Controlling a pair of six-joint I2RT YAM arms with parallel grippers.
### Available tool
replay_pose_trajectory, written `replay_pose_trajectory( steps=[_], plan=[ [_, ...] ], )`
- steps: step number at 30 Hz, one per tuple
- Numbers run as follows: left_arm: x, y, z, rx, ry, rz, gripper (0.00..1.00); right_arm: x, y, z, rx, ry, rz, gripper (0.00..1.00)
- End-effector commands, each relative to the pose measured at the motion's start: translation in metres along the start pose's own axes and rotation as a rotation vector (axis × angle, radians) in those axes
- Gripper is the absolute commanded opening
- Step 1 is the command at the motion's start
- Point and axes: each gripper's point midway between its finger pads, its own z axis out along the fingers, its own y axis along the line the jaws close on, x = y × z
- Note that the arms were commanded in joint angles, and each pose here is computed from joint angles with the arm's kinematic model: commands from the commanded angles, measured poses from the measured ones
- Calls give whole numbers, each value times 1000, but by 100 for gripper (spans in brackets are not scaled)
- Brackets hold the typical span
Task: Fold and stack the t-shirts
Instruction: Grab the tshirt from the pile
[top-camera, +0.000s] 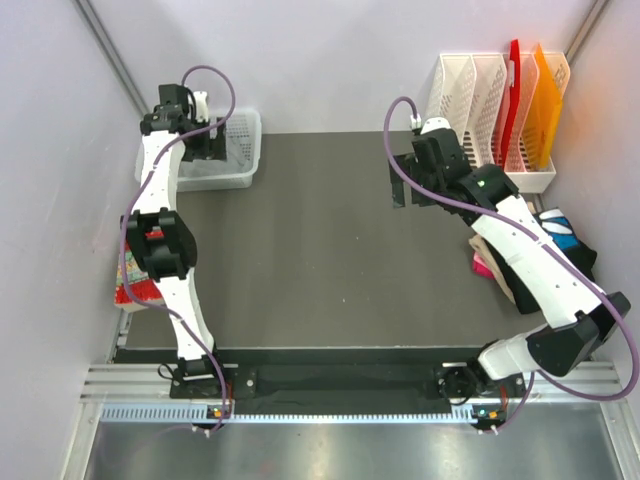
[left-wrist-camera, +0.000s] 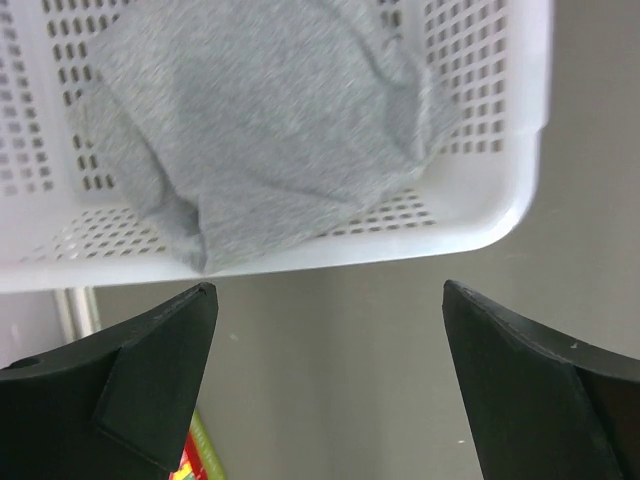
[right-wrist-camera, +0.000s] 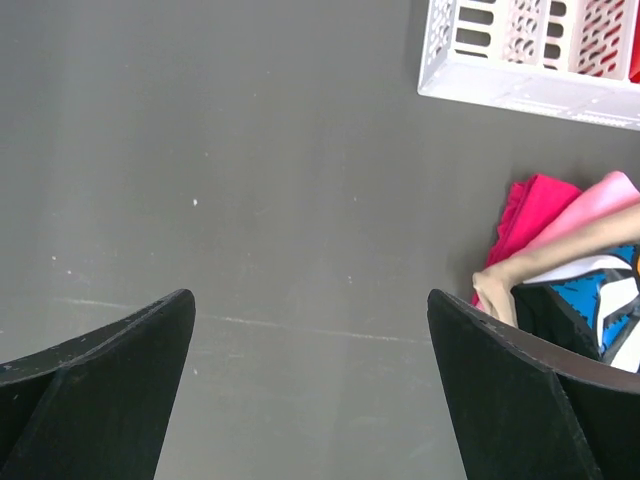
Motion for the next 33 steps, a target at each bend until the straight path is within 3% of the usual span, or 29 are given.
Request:
replay_pose_trajectory(
  steps=[1, 4, 8, 16, 33],
  plan=[
    [-32, 20, -22, -107, -127, 55, 99, -21, 12, -4, -51, -82, 5, 100],
    [-27, 35, -2, -184, -107, 57, 99, -21, 17, 2, -65, -85, 4, 100],
    [-44, 52, 18, -266, -179, 57, 99, -19, 21, 3, -87, -90, 15, 100],
    [-65, 54, 60, -247, -274, 102, 99, -7, 18, -7, -101, -92, 55, 100],
    [-26, 57, 152, -228, -203, 80, 99, 16, 10, -31, -108, -74, 121, 100]
  ],
)
